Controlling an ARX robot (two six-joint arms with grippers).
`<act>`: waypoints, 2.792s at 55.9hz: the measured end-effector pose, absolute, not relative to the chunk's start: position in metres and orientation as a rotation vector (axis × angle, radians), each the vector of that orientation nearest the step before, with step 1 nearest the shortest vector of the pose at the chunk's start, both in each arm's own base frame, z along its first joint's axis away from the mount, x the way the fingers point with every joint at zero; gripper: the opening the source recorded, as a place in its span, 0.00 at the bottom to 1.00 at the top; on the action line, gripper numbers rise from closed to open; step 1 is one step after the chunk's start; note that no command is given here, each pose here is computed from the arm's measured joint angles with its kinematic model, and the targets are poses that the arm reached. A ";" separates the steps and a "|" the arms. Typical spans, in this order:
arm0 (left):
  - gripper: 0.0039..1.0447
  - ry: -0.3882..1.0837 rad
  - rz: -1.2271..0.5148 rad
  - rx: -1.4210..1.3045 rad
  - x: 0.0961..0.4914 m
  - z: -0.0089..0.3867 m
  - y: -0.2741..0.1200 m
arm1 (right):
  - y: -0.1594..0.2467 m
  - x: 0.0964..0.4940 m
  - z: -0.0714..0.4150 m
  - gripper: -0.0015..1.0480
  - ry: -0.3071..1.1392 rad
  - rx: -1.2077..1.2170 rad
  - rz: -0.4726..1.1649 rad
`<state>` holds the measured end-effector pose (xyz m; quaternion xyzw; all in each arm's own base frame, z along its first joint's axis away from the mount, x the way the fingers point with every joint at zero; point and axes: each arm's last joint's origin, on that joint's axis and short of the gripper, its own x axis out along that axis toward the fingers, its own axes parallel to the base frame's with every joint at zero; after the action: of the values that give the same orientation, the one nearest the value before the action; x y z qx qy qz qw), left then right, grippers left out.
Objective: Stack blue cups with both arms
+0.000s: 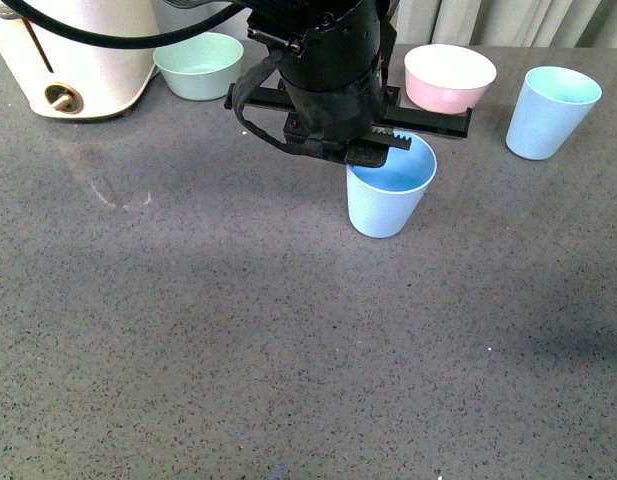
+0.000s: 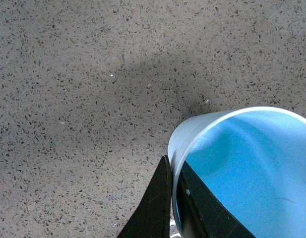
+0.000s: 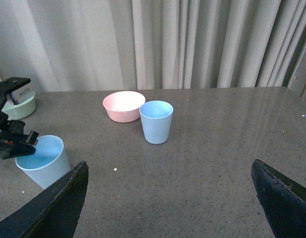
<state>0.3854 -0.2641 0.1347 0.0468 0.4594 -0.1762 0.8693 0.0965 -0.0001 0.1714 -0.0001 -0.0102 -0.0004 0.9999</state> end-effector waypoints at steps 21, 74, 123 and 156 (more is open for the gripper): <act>0.44 0.963 -0.384 0.092 0.385 0.134 -0.266 | 0.000 0.096 0.171 0.91 -0.020 0.000 -0.001; 0.31 -0.031 0.002 -0.028 0.263 0.233 -0.046 | 0.000 0.096 0.171 0.91 -0.020 0.000 0.000; 0.01 0.000 -0.003 -0.009 0.148 0.171 -0.001 | 0.000 0.096 0.171 0.91 -0.020 0.000 -0.001; 0.01 -0.013 -0.003 -0.008 0.123 0.171 0.000 | 0.000 0.096 0.171 0.91 -0.020 0.000 -0.001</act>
<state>0.1233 -0.0004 0.1711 -0.0039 -0.0066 -0.0017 1.0000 0.0965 -0.0001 0.1714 -0.0001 -0.0102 -0.0004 0.9999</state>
